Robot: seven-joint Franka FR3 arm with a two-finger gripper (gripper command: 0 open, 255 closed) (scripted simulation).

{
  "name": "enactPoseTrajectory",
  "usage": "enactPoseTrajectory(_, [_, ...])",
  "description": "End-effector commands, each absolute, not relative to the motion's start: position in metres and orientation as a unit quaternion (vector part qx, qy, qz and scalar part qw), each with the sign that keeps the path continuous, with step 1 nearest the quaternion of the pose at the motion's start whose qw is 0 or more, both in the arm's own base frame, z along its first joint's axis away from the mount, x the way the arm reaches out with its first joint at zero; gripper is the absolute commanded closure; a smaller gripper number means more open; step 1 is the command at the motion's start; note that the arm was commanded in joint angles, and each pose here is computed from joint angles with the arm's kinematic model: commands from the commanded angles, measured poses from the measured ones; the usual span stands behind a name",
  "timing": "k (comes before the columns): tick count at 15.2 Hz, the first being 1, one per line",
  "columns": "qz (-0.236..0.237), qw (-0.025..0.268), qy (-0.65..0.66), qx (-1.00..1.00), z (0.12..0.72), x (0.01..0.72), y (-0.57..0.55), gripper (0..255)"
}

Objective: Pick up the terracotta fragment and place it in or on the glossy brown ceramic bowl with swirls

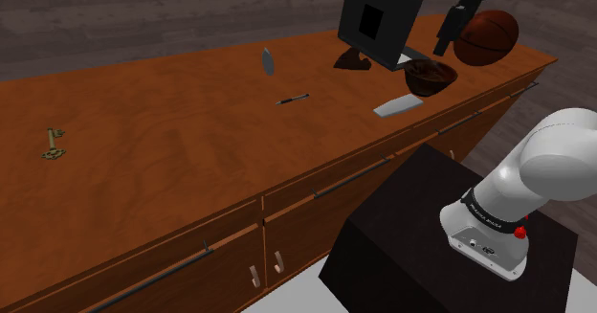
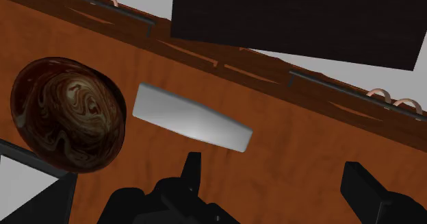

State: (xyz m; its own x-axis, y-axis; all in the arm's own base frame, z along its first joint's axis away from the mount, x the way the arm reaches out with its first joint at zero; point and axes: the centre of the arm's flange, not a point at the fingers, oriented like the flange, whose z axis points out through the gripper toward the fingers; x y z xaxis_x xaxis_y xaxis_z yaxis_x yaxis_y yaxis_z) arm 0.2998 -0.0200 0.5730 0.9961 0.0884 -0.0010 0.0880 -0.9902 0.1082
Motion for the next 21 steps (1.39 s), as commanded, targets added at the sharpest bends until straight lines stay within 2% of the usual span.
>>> enactPoseTrajectory(1, [0.002,0.054,0.044,0.998,0.573,0.3,-0.02,0])
enactPoseTrajectory(21, [-0.014,-0.031,0.204,0.978,0.487,0.509,-0.189,0])
